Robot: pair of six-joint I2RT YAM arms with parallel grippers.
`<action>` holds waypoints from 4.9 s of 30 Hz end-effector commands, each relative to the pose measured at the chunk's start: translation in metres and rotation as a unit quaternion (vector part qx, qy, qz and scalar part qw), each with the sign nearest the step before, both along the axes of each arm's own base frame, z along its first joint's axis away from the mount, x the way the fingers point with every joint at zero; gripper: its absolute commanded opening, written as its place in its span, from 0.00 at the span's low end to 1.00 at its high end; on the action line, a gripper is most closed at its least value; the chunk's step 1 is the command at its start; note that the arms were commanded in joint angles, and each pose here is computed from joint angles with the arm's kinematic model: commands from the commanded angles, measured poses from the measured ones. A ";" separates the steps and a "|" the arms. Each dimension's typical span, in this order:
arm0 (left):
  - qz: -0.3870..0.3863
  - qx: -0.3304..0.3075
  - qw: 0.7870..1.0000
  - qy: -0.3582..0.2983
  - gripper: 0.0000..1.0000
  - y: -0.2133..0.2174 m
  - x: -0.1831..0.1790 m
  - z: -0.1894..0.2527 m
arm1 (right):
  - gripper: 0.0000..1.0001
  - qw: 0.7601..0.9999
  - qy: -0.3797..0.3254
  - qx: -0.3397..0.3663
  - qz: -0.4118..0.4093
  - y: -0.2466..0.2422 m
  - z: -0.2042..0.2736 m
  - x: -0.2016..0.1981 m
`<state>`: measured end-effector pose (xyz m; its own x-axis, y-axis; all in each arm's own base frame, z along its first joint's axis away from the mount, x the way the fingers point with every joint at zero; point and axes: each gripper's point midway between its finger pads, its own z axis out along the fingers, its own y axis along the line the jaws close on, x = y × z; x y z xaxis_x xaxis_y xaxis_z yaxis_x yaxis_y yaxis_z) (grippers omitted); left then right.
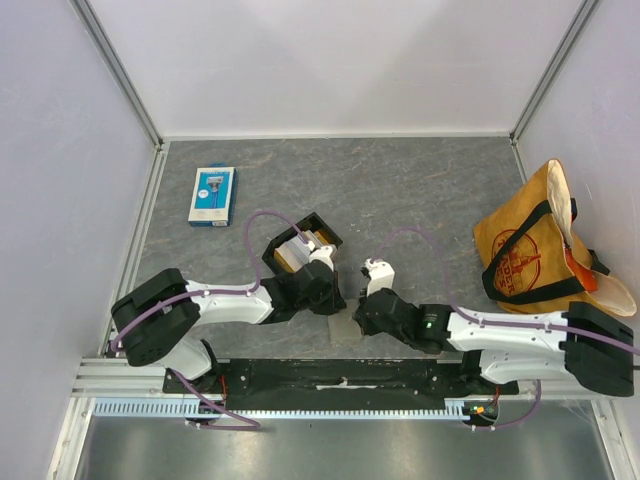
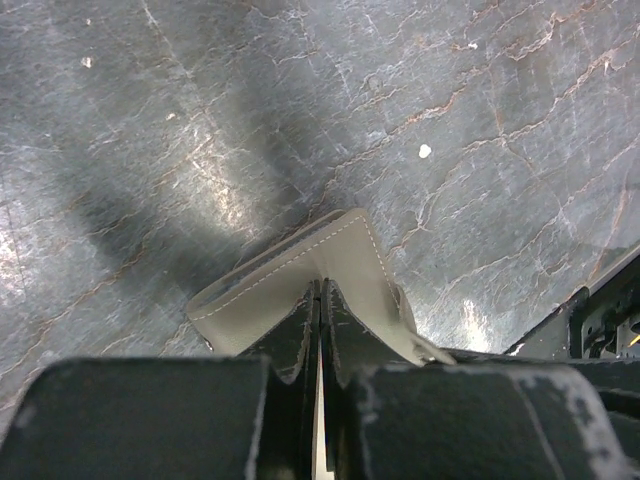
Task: Put the credit cards into the card holder
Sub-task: Close the card holder at the center of the board.
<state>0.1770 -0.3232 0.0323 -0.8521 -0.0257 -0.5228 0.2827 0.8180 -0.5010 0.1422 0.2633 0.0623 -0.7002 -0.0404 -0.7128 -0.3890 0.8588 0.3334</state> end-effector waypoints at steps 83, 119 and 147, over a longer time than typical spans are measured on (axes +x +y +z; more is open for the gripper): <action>-0.045 -0.019 0.998 0.041 0.03 0.020 -0.044 -0.012 | 0.13 0.998 0.020 0.037 0.049 0.013 0.007 0.017; -0.045 -0.024 0.998 0.043 0.02 0.016 -0.043 -0.009 | 0.12 0.997 0.051 0.033 0.047 0.012 -0.012 0.022; -0.045 -0.023 0.998 0.042 0.02 0.012 -0.040 -0.009 | 0.12 0.990 0.112 0.033 0.085 0.014 -0.030 -0.001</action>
